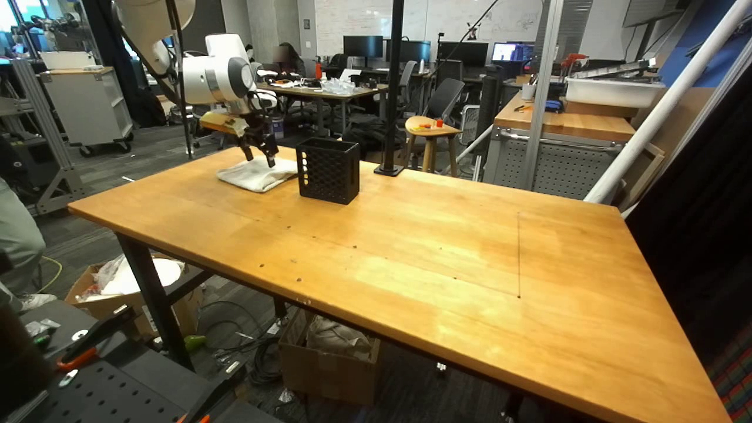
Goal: Put the white towel into the box
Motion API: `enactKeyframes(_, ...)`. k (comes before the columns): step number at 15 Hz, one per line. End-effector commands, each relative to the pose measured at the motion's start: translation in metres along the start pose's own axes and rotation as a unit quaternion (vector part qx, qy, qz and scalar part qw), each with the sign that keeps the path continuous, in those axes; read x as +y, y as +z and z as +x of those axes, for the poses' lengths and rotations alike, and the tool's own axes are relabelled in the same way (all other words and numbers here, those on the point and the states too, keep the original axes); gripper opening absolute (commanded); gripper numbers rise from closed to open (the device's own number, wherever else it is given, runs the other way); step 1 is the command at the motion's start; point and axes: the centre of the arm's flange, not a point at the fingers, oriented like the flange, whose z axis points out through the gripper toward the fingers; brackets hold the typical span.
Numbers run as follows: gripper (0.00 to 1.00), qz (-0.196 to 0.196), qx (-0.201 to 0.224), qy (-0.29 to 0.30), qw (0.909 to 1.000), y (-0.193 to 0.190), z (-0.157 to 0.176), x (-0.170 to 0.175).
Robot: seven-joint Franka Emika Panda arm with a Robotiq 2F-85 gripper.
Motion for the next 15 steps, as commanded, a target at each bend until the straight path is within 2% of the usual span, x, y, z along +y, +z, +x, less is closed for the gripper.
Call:
enactKeyframes(1,1.00,0.021,0.009,0.024,0.9995,0.036,-0.005,-0.009)
enactKeyframes(3,1.00,0.031,0.012,0.034,0.9989,0.045,-0.013,-0.008)
enactKeyframes(4,0.89,0.031,0.014,0.039,0.9987,0.047,-0.013,-0.007)
enactKeyframes(5,0.73,0.033,0.018,0.036,0.9986,0.041,-0.015,-0.008)
enactKeyframes(13,0.12,0.004,0.029,0.015,0.9995,-0.010,-0.019,-0.005)
enactKeyframes(15,0.00,-0.008,0.028,0.004,0.9996,-0.030,-0.024,0.000)
